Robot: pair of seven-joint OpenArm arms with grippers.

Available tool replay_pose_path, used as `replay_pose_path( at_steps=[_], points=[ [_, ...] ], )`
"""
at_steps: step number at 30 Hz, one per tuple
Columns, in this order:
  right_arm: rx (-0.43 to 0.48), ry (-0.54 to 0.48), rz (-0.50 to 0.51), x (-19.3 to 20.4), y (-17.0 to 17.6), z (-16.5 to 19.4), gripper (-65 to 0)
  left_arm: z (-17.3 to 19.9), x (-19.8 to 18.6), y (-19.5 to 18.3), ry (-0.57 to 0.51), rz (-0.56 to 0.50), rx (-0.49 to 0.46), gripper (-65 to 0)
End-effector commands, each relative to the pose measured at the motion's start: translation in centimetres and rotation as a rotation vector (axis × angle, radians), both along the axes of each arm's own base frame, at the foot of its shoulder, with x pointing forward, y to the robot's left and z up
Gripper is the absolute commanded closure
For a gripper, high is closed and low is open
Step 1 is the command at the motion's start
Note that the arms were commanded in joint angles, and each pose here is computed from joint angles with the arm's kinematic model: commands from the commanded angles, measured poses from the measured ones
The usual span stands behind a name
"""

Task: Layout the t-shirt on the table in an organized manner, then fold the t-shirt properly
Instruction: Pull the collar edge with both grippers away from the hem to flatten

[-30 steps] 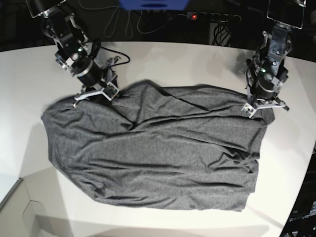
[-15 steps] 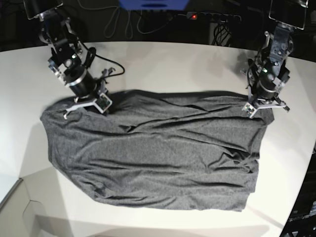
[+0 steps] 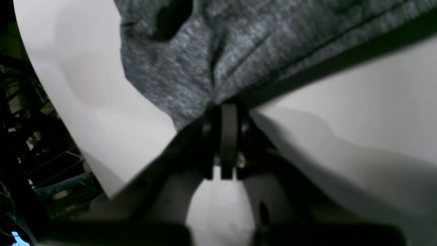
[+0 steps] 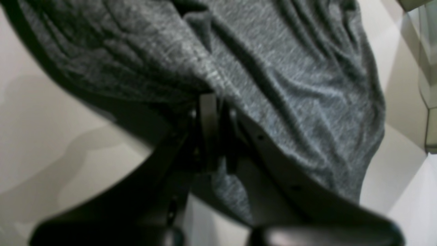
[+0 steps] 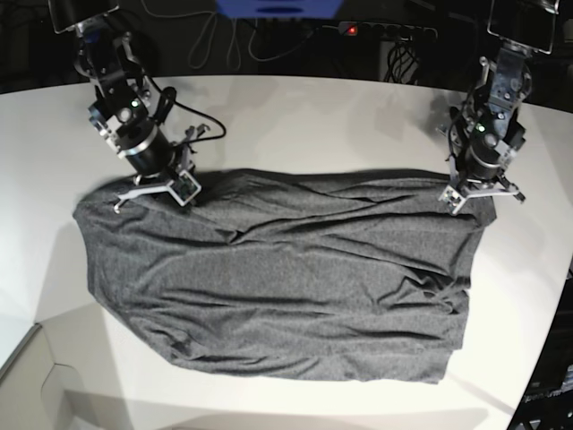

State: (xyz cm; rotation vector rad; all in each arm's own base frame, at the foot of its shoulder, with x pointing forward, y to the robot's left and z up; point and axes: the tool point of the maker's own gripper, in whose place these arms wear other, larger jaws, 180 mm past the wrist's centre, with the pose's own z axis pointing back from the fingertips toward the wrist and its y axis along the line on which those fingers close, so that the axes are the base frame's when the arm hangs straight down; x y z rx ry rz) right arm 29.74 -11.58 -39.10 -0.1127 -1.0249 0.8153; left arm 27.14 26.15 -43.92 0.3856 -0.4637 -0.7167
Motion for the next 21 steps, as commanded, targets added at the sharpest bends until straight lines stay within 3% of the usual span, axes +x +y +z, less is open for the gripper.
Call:
replay_pose_path(
  at_steps=[1,6,15,21],
  points=[
    [0.012,-0.025,0.007,0.2,0.0,0.7,-6.1,-1.0,-1.3,-0.3,0.064,-0.011,-0.019,-0.2],
    [0.012,0.009,0.016,-1.3,0.2,-0.3,-20.2,-0.9,-1.2,-0.3,0.062,-0.010,-0.019,-0.2],
    [0.027,0.031,0.022,-2.7,0.7,-0.8,-36.0,-0.8,-1.2,-0.4,0.060,-0.013,-0.020,-0.2],
    [0.057,0.018,0.095,-4.0,3.5,0.3,-39.8,-0.9,-1.2,-0.5,0.061,-0.014,-0.020,-0.2]
  ],
)
